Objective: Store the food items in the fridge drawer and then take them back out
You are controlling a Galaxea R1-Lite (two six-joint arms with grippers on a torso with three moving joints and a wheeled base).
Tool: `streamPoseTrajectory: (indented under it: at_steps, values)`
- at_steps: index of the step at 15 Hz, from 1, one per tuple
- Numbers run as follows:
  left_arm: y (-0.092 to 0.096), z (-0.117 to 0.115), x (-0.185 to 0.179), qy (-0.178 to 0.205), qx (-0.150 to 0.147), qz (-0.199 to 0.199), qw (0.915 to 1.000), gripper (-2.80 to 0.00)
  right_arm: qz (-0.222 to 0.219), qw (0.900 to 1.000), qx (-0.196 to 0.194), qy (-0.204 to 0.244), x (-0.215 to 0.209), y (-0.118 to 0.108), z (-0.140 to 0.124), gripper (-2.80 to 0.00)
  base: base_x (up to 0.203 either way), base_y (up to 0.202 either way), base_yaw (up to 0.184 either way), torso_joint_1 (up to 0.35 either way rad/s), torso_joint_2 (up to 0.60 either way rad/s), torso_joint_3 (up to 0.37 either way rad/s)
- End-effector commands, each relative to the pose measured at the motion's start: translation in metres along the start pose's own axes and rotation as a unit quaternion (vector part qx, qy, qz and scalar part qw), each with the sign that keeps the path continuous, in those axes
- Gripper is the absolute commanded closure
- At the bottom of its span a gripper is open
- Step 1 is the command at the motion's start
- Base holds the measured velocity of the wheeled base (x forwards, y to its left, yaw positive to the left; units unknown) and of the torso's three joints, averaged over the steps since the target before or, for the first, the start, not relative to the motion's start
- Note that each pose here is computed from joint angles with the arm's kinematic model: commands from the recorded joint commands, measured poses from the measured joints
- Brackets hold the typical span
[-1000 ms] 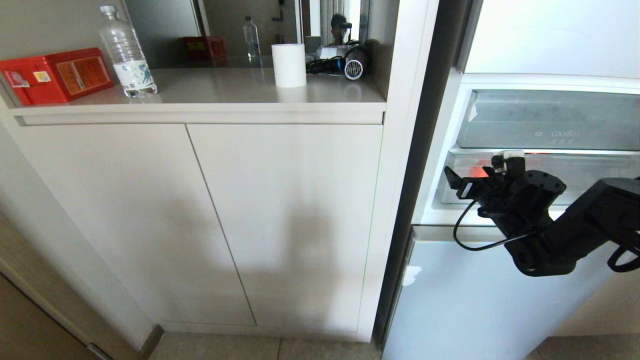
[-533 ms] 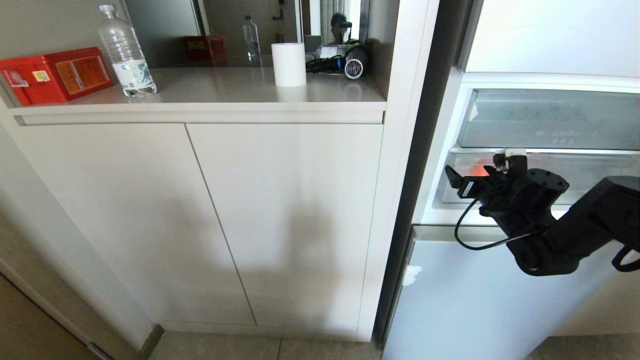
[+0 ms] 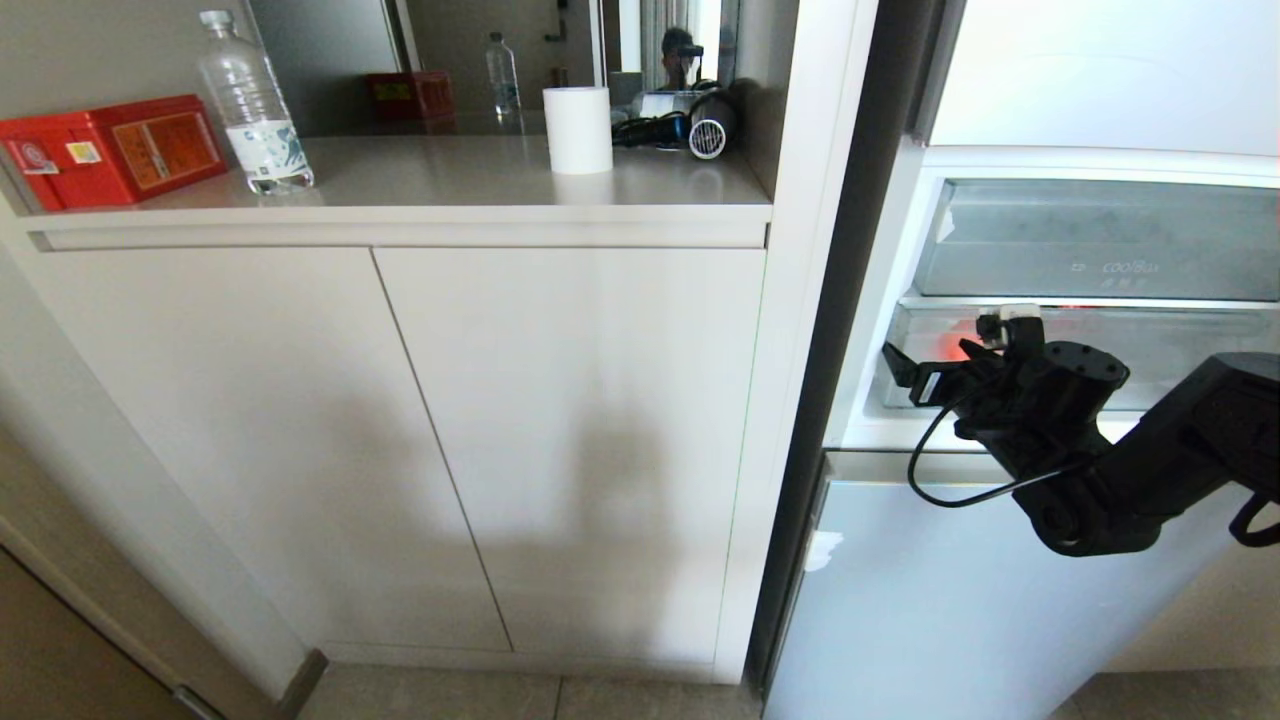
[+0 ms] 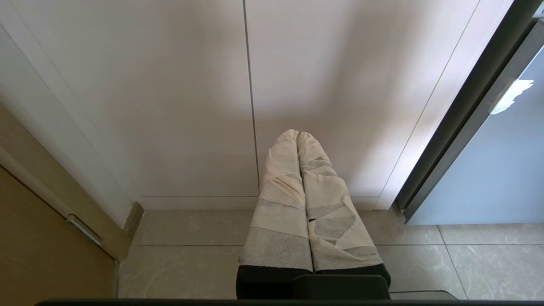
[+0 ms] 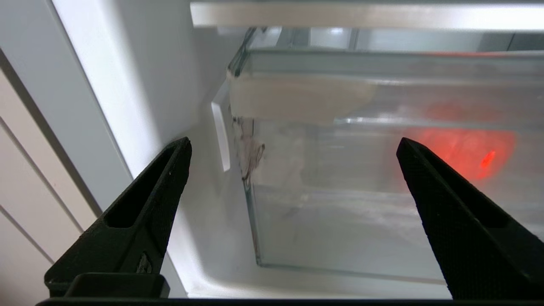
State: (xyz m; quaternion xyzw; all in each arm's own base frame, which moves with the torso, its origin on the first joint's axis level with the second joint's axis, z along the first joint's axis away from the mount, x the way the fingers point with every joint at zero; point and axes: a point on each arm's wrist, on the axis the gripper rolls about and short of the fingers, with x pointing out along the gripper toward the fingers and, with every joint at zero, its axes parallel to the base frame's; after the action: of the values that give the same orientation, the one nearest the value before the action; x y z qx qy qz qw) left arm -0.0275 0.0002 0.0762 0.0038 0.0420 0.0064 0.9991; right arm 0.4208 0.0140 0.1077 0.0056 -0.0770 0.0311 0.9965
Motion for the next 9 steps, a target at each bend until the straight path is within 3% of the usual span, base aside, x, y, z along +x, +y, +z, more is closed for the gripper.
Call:
streamPoseTrajectory:
  at_steps: [1, 9]
  values:
    - [0.0000, 0.0000, 0.0001, 0.001, 0.000, 0.000, 1.0000, 0.00, 0.001, 1.000, 0.002, 0.004, -0.0015, 0.0009, -0.0019, -2.80, 0.000, 0.000, 0.000, 0.000, 0.00, 0.000]
    - [0.0000, 0.0000, 0.0001, 0.001, 0.000, 0.000, 1.0000, 0.00, 0.002, 1.000, 0.001, -0.006, 0.0011, 0.0009, 0.0023, -2.80, 0.000, 0.000, 0.000, 0.000, 0.00, 0.000]
